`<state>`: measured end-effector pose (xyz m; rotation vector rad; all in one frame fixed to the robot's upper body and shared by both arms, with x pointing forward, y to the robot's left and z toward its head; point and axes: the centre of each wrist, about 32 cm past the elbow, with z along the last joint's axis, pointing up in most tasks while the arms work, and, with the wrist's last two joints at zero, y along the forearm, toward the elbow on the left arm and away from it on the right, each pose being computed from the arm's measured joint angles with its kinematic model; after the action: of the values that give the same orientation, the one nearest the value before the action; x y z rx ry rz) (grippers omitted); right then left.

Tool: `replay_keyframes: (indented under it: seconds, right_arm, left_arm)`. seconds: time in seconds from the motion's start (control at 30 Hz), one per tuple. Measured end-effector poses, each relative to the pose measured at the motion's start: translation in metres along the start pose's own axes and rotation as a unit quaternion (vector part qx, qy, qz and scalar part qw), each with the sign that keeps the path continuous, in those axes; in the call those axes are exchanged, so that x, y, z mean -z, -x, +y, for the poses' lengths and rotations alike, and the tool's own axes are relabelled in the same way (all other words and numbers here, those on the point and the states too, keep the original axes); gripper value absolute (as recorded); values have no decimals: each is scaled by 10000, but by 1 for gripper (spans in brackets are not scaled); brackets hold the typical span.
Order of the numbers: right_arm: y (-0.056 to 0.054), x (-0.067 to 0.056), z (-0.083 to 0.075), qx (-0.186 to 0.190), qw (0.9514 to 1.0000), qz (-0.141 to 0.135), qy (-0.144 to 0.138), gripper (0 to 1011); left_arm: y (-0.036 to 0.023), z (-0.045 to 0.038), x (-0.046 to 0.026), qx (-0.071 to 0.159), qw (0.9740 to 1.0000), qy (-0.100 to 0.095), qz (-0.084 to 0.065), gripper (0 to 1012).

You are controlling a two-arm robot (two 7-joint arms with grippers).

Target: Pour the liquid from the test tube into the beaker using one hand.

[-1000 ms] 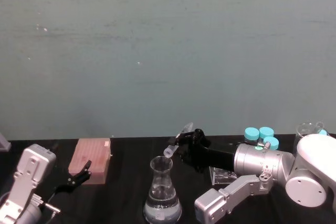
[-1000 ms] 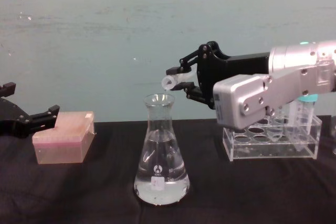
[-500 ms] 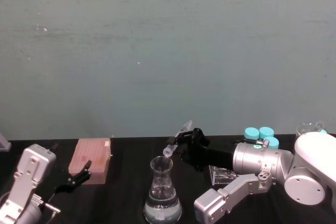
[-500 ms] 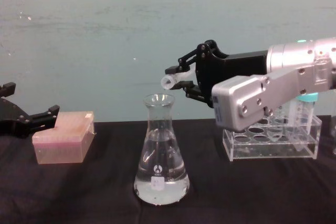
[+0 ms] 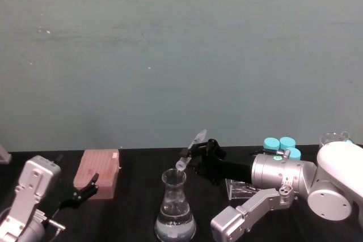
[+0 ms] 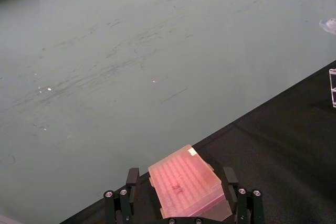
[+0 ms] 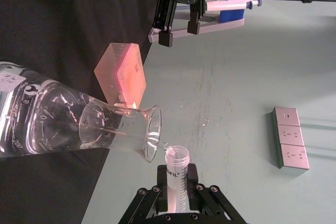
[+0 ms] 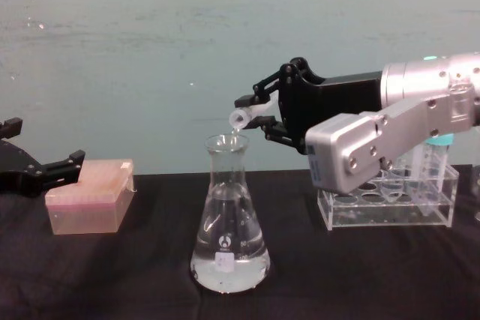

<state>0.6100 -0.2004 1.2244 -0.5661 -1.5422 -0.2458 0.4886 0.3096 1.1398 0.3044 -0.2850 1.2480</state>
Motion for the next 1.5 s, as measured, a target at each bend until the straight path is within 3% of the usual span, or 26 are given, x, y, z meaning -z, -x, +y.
replay_keyframes:
  seconds: [0.77,1.5]
  right_arm:
    - [-37,5,20,18,9998,-209,-16,208]
    - [-89,-2,23,-16,9982,-597,-20,208]
  left_arm:
    - [0,0,0,0,10000,0,0,1000]
    - [0,0,0,0,10000,0,0,1000]
